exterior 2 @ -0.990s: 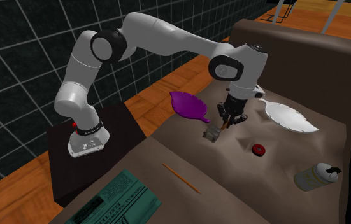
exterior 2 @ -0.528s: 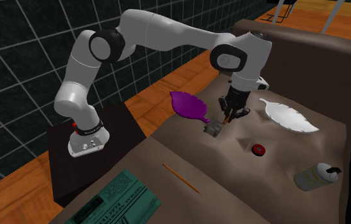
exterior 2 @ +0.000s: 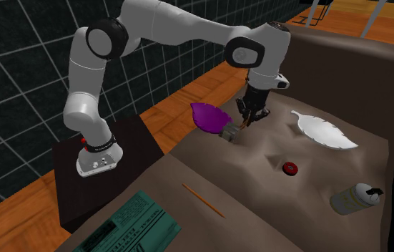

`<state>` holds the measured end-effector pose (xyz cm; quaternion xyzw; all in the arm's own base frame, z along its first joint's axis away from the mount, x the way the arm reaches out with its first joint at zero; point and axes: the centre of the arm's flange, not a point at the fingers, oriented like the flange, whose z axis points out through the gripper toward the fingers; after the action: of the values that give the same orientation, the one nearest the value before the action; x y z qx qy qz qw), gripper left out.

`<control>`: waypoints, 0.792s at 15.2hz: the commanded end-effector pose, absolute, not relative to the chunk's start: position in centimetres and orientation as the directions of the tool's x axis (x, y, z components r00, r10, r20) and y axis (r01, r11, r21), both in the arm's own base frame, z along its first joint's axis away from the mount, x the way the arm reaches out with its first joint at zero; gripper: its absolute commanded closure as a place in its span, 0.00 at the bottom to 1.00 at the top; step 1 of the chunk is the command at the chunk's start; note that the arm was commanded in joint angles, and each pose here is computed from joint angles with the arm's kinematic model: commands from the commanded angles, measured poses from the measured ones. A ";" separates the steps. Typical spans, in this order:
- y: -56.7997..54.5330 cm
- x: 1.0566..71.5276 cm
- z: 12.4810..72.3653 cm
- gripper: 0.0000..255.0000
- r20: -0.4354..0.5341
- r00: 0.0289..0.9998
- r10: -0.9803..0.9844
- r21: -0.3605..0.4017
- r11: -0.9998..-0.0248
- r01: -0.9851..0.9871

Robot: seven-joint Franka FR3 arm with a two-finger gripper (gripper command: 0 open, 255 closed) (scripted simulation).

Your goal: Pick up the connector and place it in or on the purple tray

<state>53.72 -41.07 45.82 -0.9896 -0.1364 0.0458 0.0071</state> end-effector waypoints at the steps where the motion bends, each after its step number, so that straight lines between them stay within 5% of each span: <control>1: -38.5 53.2 45.9 1.00 -0.089 0.959 0.271 -0.027 -0.963 0.269; 12: -25.4 51.8 45.5 1.00 -0.089 0.959 0.271 -0.027 -0.963 0.269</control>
<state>51.86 -25.96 45.85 -0.9895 -0.1372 0.0456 0.0074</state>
